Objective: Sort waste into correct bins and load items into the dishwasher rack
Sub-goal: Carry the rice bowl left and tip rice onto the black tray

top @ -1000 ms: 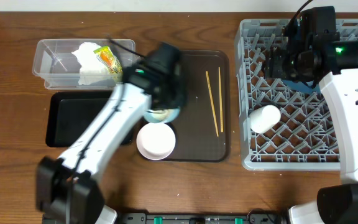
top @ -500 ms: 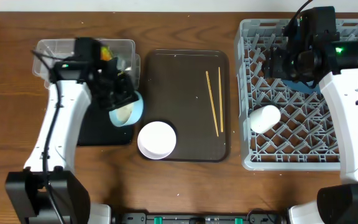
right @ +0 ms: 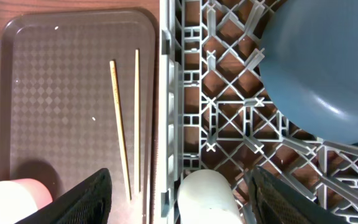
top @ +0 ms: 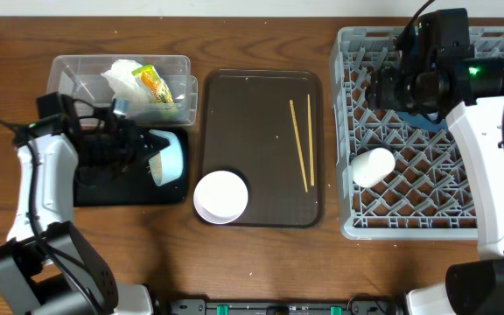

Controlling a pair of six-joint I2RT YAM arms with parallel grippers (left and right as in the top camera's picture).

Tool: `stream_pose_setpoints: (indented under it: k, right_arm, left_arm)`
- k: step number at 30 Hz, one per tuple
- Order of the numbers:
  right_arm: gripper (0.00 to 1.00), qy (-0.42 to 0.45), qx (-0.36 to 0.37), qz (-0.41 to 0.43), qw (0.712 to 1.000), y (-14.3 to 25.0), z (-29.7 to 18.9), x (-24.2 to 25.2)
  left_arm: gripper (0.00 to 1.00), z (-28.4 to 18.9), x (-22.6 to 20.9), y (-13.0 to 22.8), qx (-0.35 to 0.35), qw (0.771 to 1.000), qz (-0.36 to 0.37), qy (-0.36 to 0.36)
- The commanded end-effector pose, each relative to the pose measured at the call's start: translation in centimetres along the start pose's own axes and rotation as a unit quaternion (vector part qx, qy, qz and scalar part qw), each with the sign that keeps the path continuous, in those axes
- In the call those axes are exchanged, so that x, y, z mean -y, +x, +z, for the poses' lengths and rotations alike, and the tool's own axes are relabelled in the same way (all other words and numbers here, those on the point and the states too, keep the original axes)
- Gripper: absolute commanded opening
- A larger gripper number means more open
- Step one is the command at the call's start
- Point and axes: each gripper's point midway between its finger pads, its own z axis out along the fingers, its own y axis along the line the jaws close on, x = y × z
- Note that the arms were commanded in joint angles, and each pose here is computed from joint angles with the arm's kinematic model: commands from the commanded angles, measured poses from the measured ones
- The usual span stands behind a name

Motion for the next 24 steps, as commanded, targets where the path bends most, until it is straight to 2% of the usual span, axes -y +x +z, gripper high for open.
stream_pose_setpoints:
  k: [1, 24]
  right_arm:
    - [0.68, -0.003, 0.005, -0.009, 1.0, 0.0, -0.3, -0.8]
    - [0.69, -0.003, 0.004, -0.01, 1.0, 0.1, -0.3, -0.9]
  left_arm:
    - [0.06, -1.6, 2.2, -0.5, 0.02, 0.995, 0.01, 0.094]
    - [0.06, -5.9, 2.5, -2.8, 0.081, 0.977, -0.035, 0.196]
